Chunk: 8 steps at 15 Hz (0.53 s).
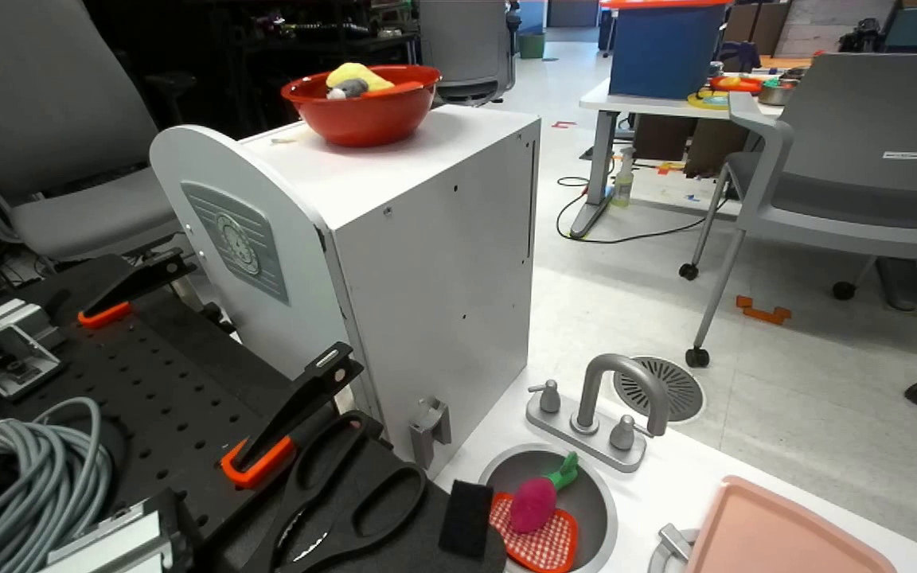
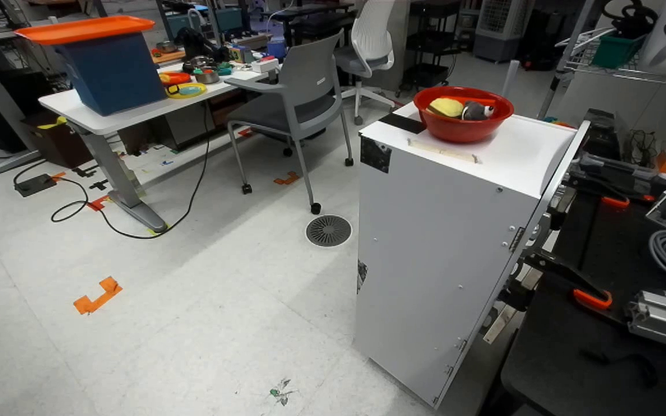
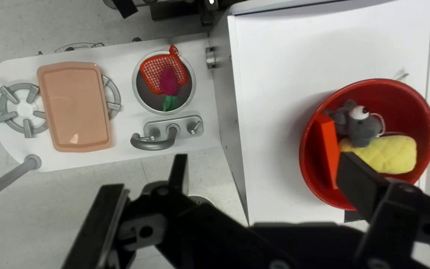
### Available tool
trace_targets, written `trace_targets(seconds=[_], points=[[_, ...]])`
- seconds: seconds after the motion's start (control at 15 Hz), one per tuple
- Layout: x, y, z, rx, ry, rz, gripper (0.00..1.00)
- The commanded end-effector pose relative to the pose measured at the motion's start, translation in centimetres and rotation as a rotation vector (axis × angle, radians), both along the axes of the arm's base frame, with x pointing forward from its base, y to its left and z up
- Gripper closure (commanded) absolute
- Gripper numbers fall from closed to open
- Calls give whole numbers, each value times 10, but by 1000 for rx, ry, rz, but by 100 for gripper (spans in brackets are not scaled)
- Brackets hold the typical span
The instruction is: Put the purple fluffy object in the sink.
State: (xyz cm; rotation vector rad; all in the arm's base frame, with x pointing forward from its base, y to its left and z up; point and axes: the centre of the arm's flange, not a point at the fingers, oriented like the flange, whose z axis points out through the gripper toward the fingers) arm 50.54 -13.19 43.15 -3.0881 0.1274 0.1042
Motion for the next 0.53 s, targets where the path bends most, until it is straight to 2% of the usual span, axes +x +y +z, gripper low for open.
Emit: trace_targets(seconds=[0.0, 0.47], points=[[-2, 3, 3, 1, -3, 5, 0], [-4, 4, 1, 2, 0, 4, 0]])
